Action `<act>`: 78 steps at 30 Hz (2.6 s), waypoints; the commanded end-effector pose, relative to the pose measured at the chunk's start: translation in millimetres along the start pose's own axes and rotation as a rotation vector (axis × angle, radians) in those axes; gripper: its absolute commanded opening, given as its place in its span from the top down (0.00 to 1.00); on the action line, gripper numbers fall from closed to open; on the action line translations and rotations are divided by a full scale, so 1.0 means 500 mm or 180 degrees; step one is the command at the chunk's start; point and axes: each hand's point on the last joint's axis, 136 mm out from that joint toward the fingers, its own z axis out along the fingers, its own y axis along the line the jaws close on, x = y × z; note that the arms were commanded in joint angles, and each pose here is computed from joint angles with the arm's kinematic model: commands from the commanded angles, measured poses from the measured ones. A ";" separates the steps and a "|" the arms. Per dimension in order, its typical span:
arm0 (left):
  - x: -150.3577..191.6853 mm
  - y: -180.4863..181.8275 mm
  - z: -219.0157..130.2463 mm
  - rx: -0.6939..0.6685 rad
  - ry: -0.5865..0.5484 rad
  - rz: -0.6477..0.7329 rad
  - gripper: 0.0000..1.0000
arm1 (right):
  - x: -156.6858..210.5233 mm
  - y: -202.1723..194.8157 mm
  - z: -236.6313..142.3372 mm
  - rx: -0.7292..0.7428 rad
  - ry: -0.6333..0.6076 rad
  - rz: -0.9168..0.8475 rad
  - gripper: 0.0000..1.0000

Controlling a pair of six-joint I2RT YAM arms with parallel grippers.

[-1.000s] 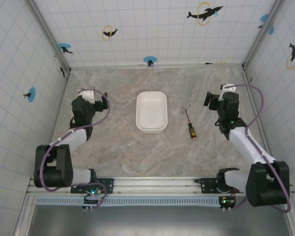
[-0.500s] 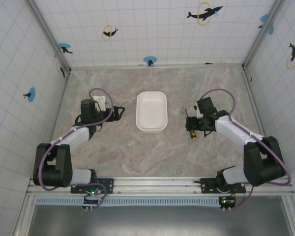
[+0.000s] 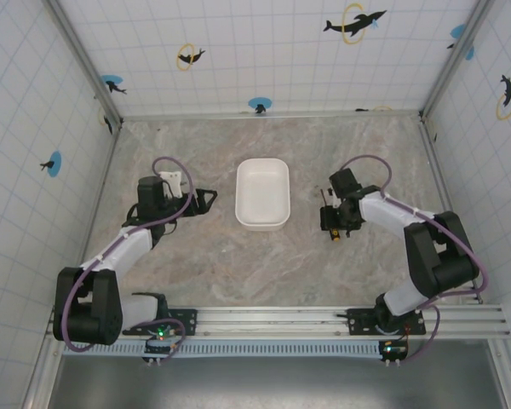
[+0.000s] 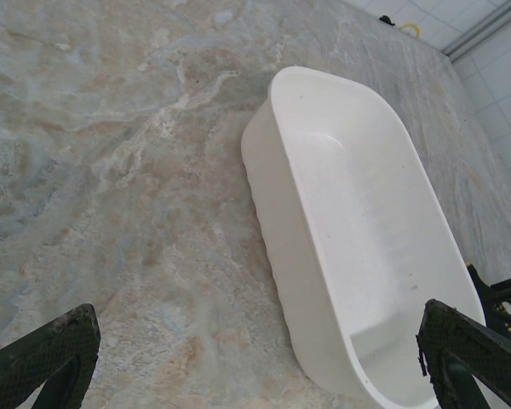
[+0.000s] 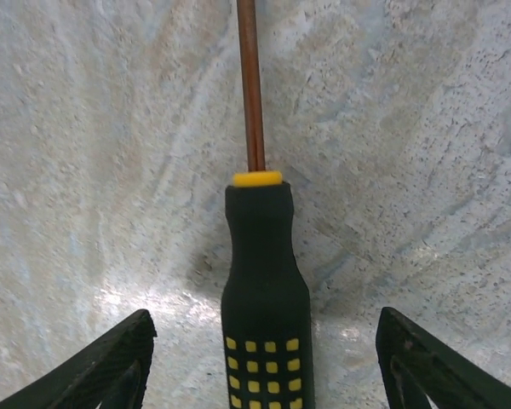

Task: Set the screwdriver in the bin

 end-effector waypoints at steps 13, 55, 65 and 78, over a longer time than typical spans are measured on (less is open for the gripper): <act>0.017 -0.001 0.003 -0.0003 0.0094 -0.0087 0.02 | 0.015 0.001 0.022 0.0118 0.0213 -0.0020 0.58; 0.001 -0.012 0.004 0.0064 0.0034 -0.0019 0.02 | -0.237 0.303 -0.307 -0.0171 -0.2287 0.0811 1.00; 0.008 -0.008 0.000 0.0023 0.0029 0.0004 0.02 | -0.176 0.425 -0.110 -0.0112 -0.1356 0.0410 1.00; 0.012 -0.007 0.002 0.0036 0.0035 0.0001 0.02 | -0.138 0.440 0.014 -0.0036 -0.0757 0.0303 1.00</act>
